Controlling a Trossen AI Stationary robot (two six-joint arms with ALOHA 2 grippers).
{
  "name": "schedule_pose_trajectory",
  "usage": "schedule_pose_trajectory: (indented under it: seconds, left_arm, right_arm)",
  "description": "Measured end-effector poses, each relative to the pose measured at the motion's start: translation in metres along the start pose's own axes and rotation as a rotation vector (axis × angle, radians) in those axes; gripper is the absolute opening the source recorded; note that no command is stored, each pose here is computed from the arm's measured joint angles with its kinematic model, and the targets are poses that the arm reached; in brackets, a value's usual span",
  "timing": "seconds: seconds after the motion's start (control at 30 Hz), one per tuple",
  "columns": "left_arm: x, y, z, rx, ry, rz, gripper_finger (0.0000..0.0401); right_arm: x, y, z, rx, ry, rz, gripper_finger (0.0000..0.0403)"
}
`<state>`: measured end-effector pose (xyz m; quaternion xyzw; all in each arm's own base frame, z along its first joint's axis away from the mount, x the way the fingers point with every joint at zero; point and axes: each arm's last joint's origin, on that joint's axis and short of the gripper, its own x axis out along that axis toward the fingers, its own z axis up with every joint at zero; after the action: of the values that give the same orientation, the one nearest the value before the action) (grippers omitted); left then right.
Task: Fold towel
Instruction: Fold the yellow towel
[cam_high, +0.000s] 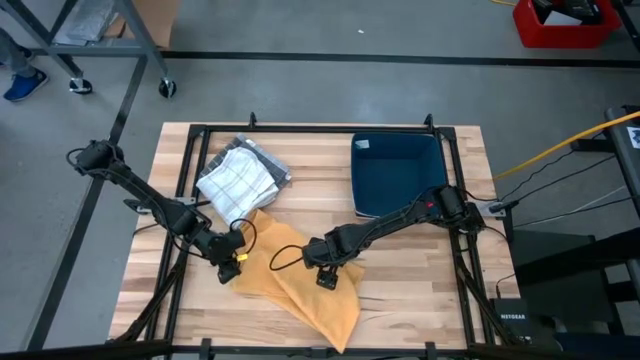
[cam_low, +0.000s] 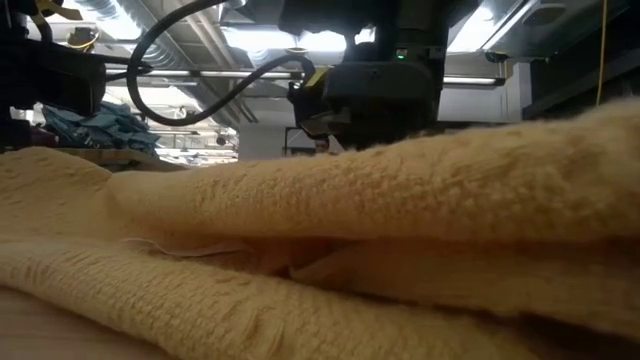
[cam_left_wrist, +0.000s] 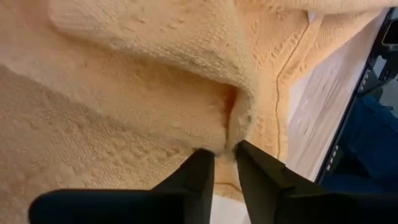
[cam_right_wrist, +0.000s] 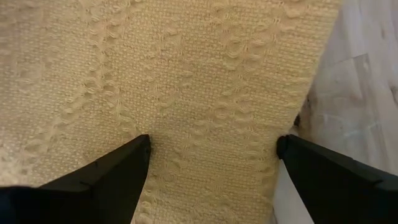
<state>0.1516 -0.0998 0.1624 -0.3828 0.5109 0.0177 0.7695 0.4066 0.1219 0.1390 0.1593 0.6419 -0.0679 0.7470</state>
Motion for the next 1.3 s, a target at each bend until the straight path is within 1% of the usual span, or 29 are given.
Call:
schedule_pose_trajectory:
  seconds: [0.13,0.23,0.33,0.47,0.6,0.7,0.87,1.0,1.13,1.2,1.3]
  left_arm:
    - [0.000,0.000,-0.001,0.013,0.032,-0.012,0.0047]
    - [0.000,-0.001,-0.002,0.020,0.056,-0.022,0.0045]
    - [0.000,-0.001,-0.002,0.049,0.074,-0.030,0.0051]
    - [0.000,-0.001,-0.002,0.104,0.068,-0.030,0.0071]
    - [0.000,0.000,-0.002,0.103,0.049,-0.020,0.0096]
    - [0.000,0.001,-0.001,0.093,0.031,0.007,0.0107]
    - [0.002,0.009,-0.003,-0.003,0.019,0.100,0.0111]
    - [0.007,0.010,-0.003,0.014,0.025,0.126,0.0111]
    - [0.012,0.005,-0.001,0.037,0.008,0.082,0.0111]
    - [0.014,0.005,0.000,0.051,0.008,0.080,0.0111]
    - [0.017,0.008,-0.001,0.042,0.022,0.116,0.0108]
  right_arm:
    - [0.002,-0.001,-0.001,0.001,0.016,-0.005,0.0362]
    - [0.002,-0.002,-0.003,0.002,0.038,-0.020,0.0362]
    - [0.002,-0.003,-0.005,0.003,0.056,-0.030,0.0362]
    - [0.002,-0.004,-0.006,0.004,0.073,-0.023,0.0362]
    - [0.002,-0.004,-0.007,0.005,0.078,-0.025,0.0362]
    - [0.002,-0.004,-0.007,0.006,0.080,-0.024,0.0362]
    - [0.002,-0.004,-0.007,0.007,0.081,-0.024,0.0362]
    - [0.003,-0.004,-0.007,0.007,0.081,-0.024,0.0362]
    - [0.003,-0.004,-0.007,0.007,0.078,-0.028,0.0362]
    - [0.003,-0.004,-0.007,0.006,0.077,-0.029,0.0362]
    - [0.003,-0.004,-0.007,0.007,0.077,-0.029,0.0362]
